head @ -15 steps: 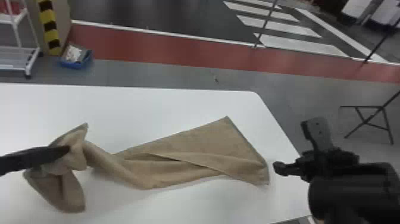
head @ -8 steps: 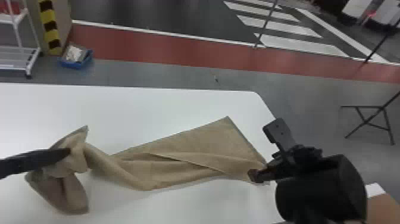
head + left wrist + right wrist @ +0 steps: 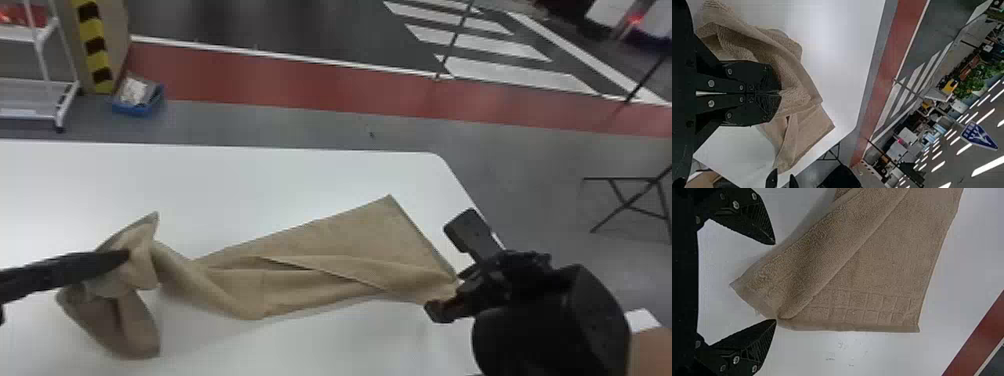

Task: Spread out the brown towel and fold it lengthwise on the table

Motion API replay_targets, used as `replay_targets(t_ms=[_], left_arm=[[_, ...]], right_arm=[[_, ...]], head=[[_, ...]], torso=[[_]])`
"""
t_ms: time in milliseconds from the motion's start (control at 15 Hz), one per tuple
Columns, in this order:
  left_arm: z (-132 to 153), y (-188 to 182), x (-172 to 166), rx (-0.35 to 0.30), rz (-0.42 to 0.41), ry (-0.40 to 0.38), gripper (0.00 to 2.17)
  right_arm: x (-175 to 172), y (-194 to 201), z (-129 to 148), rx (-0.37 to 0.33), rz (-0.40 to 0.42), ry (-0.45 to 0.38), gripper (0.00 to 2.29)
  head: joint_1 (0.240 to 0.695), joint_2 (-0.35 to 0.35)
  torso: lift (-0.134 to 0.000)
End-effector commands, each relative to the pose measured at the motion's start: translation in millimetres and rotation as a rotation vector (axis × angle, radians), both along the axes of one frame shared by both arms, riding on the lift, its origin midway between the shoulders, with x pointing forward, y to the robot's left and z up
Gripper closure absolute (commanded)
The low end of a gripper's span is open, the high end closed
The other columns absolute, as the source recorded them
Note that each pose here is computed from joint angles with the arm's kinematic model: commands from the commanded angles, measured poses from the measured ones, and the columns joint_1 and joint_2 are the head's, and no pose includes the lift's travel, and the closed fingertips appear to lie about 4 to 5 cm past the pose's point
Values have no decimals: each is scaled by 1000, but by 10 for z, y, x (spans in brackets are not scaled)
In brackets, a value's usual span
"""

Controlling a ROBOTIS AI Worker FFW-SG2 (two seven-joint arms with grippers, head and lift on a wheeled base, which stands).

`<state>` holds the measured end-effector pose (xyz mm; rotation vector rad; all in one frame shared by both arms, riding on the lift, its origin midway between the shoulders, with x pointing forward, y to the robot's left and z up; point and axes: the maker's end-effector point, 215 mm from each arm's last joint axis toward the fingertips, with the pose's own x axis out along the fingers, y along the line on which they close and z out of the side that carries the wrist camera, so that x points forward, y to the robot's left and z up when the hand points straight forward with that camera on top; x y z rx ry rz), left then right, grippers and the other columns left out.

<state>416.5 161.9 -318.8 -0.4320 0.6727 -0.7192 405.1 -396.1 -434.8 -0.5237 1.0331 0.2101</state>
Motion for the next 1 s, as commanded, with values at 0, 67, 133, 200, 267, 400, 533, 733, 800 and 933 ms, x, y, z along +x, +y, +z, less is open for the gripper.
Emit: replay_targets(t_ms=[0, 67, 133, 200, 267, 400, 533, 733, 800, 933], left_arm=[[-4, -9, -4, -5, -4, 2, 1889], [-3, -2, -3, -5, -2, 1, 1889], [-18, -4, -14, -6, -4, 7, 1889], [-17, 2, -13, -6, -2, 7, 1889], [-21, 1, -14, -8, -3, 8, 1889], [-16, 4, -10, -10, -3, 6, 1889], [-23, -1, -18, -13, -5, 10, 1889], [-31, -1, -20, -15, -6, 13, 1889], [-32, 12, -13, -14, -4, 11, 1889], [-36, 19, -12, -14, -2, 12, 1889]], right_arm=[[-9, 4, -56, -22, 17, 25, 221], [-8, 3, -73, -29, 25, 35, 221], [-22, -27, -104, -38, 25, 51, 289], [-34, -30, -133, -45, 41, 67, 292], [-51, -21, -153, -47, 51, 80, 292], [-96, -45, -198, -61, 58, 106, 380], [-79, -42, -191, -61, 60, 105, 478], [-74, -80, -194, -63, 52, 109, 603], [-79, -59, -199, -55, 61, 113, 907], [-85, -73, -185, -49, 65, 117, 1123]], head=[[695, -315], [695, -312], [695, -313], [695, -313], [695, -315], [695, -316], [695, -320], [695, -323], [695, -325], [695, -326]], torso=[[-124], [-124], [-124], [-124], [-124], [-124], [-124], [-124], [-124], [-124]])
